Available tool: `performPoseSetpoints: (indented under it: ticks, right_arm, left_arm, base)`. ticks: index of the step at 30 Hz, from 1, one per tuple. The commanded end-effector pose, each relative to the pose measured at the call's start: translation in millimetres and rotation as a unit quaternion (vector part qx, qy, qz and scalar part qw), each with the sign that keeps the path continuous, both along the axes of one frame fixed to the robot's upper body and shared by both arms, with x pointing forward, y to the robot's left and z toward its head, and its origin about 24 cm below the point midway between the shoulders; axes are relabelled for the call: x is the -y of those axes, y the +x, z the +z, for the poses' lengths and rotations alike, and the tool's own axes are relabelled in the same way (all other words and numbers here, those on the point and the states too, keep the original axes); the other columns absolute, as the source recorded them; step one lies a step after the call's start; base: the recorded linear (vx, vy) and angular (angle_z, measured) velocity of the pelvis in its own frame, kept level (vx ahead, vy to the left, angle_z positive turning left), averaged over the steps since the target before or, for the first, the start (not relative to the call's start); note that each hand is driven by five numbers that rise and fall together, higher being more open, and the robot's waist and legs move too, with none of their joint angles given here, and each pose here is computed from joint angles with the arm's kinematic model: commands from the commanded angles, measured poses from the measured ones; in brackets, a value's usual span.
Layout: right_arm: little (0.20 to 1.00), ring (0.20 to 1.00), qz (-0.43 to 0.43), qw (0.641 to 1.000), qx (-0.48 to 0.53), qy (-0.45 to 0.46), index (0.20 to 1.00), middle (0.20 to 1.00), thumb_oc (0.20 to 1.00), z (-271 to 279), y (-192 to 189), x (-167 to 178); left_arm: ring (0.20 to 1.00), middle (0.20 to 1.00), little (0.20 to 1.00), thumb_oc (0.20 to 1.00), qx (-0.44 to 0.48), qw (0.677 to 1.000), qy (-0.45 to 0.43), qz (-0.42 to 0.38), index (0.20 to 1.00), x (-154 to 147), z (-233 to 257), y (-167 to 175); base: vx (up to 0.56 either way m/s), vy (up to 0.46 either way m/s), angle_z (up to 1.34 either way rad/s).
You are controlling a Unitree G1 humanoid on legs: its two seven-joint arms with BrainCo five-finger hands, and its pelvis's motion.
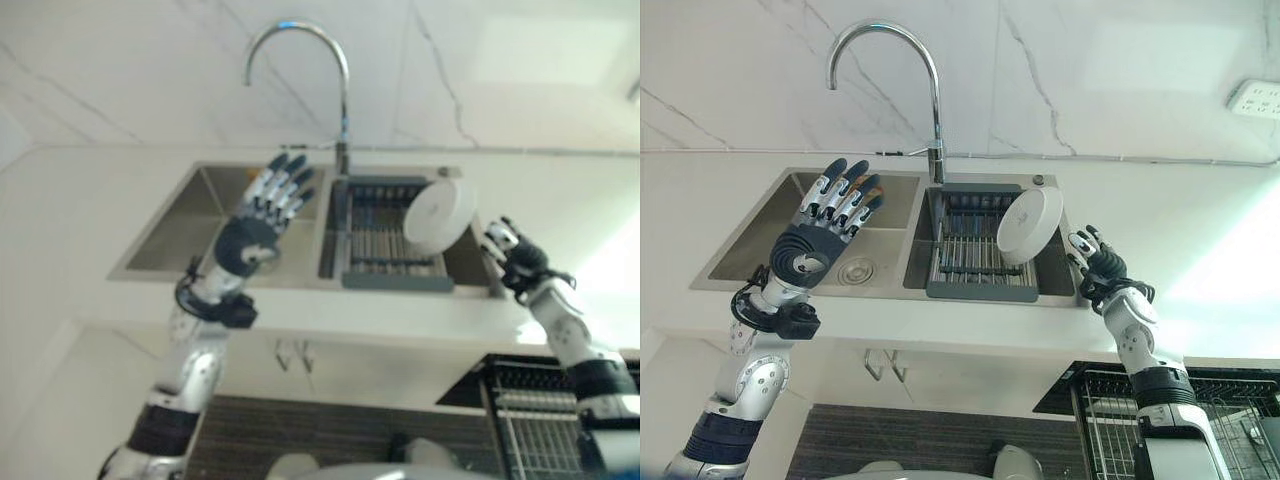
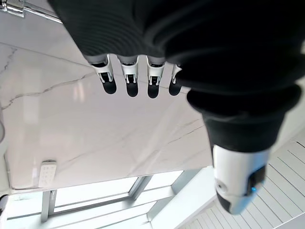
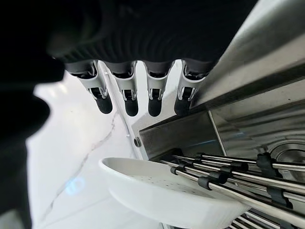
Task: Place the dishes in the dishwasher.
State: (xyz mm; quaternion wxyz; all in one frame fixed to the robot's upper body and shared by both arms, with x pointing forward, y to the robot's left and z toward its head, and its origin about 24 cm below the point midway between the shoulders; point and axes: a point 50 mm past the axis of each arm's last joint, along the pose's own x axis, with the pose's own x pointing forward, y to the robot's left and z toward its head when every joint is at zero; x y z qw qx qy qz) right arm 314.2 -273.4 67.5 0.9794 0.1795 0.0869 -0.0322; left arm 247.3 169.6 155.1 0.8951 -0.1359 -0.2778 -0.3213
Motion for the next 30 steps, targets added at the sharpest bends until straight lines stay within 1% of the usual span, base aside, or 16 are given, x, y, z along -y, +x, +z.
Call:
performPoseSetpoints:
  ticks: [1,9,20,30]
  right_arm:
    - [1.000,1.000,0.015,0.997,0.069,0.006,1.000,1.000,1.000,42,25,-1]
    - [1.000,1.000,0.028,0.997,0.070,0.030,1.000,1.000,1.000,52,32,6]
    - [1.000,1.000,0.019,0.997,0.056,0.052,1.000,1.000,1.000,51,35,17]
    - [1.000,1.000,0.025,0.995,0.051,0.080,1.000,1.000,1.000,49,38,15]
  left_arm:
    - [1.000,1.000,1.000,1.000,0.045,0.999,0.012,-0.029,1.000,6,22,-1]
    - [1.000,1.000,1.000,1.000,0.037,0.999,0.017,-0.033,1.000,6,22,1]
    - [1.000,1.000,1.000,1.000,0.022,0.999,0.016,-0.024,1.000,0,19,0]
    - [1.000,1.000,1.000,1.000,0.022,0.999,0.017,-0.022,1.000,-2,20,0]
  base:
    - [0.03,-0.001,0.04]
    - [0.01,0.001,0.01]
    - [0.01,0.012,0.08]
    - [0.00,0.002,0.01]
